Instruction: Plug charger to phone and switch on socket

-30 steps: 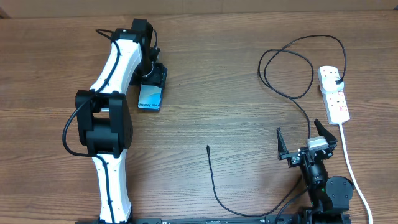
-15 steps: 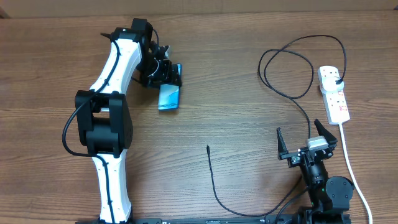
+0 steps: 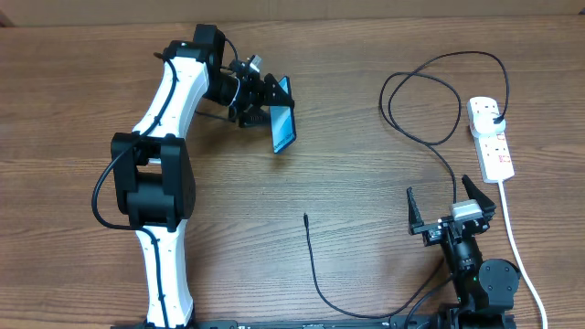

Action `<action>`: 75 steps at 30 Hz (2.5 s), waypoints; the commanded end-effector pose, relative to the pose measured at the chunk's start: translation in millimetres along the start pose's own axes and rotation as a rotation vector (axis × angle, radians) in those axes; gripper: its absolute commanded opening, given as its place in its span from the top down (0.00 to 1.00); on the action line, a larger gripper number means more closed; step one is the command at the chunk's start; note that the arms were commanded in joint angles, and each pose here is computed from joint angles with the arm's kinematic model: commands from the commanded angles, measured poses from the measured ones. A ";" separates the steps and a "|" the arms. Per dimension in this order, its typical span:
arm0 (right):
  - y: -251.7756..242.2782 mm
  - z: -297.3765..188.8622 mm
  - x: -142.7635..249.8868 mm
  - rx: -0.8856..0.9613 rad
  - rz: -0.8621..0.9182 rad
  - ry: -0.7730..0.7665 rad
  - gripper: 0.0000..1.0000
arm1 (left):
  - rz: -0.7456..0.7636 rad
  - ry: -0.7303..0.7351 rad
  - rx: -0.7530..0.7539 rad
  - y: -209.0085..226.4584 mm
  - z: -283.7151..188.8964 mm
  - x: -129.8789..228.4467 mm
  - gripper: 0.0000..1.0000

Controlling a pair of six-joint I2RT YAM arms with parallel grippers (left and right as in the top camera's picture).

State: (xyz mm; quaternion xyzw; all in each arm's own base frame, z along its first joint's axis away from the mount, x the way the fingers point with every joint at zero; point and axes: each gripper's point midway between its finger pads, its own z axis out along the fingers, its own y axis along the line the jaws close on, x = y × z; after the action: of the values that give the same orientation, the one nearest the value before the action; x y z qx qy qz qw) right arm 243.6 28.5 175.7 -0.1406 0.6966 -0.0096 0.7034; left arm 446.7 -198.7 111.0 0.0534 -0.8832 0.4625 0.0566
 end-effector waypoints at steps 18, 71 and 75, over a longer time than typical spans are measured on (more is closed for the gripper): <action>-0.2 0.1 1.6 0.006 0.000 -0.004 0.00 | -0.395 0.245 0.442 -86.2 -22.1 23.2 0.96; -0.1 0.1 1.6 0.006 0.000 -0.004 0.00 | -0.524 0.315 0.486 -96.0 -28.2 26.6 0.96; -0.2 0.1 1.6 0.006 0.000 -0.004 0.00 | -0.524 0.314 0.486 -95.9 -28.2 26.6 0.96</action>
State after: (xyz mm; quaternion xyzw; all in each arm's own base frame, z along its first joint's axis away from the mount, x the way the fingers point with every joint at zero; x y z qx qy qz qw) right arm 243.6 28.4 175.8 -0.1405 0.6965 -0.0097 0.7036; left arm 434.9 -227.0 191.7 0.2323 -0.7029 0.6094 0.2839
